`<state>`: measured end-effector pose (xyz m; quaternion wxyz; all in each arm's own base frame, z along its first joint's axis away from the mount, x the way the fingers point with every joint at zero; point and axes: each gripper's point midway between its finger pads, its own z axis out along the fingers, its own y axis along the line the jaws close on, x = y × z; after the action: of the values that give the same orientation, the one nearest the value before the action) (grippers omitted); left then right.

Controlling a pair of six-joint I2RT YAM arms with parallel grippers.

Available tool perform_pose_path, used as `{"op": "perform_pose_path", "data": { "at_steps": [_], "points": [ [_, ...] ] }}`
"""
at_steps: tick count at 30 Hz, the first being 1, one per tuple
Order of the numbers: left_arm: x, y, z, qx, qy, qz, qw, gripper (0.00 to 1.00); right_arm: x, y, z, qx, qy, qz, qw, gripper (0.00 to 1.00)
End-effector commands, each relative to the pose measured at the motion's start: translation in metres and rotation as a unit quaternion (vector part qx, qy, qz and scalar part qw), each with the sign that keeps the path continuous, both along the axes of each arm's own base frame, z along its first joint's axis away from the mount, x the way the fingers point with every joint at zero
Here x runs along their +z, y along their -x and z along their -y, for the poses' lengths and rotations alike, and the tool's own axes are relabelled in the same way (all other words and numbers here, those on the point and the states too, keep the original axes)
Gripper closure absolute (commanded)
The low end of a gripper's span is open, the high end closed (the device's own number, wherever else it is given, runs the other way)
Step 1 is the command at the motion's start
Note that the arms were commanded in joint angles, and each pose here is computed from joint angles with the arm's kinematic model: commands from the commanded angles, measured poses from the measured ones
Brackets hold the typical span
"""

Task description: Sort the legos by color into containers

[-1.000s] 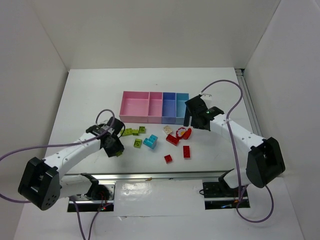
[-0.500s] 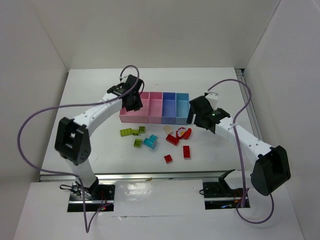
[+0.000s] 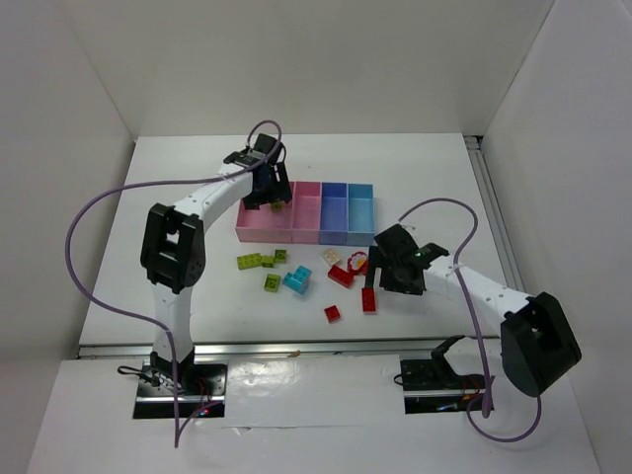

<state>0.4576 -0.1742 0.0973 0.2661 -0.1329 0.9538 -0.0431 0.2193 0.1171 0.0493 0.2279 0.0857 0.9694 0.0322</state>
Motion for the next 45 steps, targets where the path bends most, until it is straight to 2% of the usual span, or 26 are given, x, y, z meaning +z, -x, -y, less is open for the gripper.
{"op": "perform_pose_path", "data": {
  "at_steps": [1, 7, 12, 18, 21, 26, 29, 32, 37, 38, 43, 45],
  "points": [
    [0.037, 0.005, 0.004, -0.026, 0.015, 0.029, 0.999, 0.12, 0.003, -0.006, -0.027, 0.031, -0.048, 0.018, 0.998, 0.05],
    [0.083, 0.035, 0.005, -0.053, 0.022, 0.071, 0.996, 0.12, -0.023, -0.001, -0.031, 0.072, -0.025, -0.022, 0.997, 0.08],
    [0.099, 0.062, -0.008, -0.057, 0.022, 0.080, 0.995, 0.12, -0.031, 0.005, -0.038, 0.093, -0.014, -0.037, 0.995, 0.11],
    [0.098, 0.090, -0.017, -0.067, 0.024, 0.069, 0.995, 0.12, -0.018, 0.002, -0.040, 0.074, -0.024, -0.019, 0.997, 0.11],
    [0.097, 0.096, -0.019, -0.067, 0.023, 0.067, 0.995, 0.14, -0.001, 0.000, -0.046, 0.075, -0.038, 0.000, 0.996, 0.03],
    [0.093, 0.097, -0.022, -0.064, 0.018, 0.063, 0.996, 0.14, 0.013, 0.006, -0.046, 0.083, -0.044, 0.001, 0.996, 0.01],
    [0.090, 0.099, -0.022, -0.064, 0.016, 0.059, 0.996, 0.14, 0.019, 0.013, -0.056, 0.107, -0.055, 0.005, 0.993, 0.01],
    [0.086, 0.101, -0.023, -0.064, 0.014, 0.054, 0.996, 0.14, 0.015, 0.022, -0.073, 0.166, -0.065, -0.010, 0.984, 0.01],
    [0.080, 0.108, -0.028, -0.062, 0.006, 0.042, 0.997, 0.14, -0.002, 0.024, -0.080, 0.194, -0.031, -0.030, 0.980, 0.10],
    [0.079, 0.110, -0.031, -0.059, 0.000, 0.039, 0.997, 0.14, -0.011, 0.024, -0.076, 0.185, -0.021, -0.036, 0.982, 0.17],
    [0.066, 0.125, -0.048, -0.045, -0.031, 0.022, 0.998, 0.14, -0.034, 0.030, -0.070, 0.183, -0.004, -0.062, 0.981, 0.25],
    [0.056, 0.135, -0.056, -0.036, -0.043, 0.011, 0.998, 0.14, -0.034, 0.029, -0.073, 0.185, -0.011, -0.060, 0.981, 0.34]
  ]
}}
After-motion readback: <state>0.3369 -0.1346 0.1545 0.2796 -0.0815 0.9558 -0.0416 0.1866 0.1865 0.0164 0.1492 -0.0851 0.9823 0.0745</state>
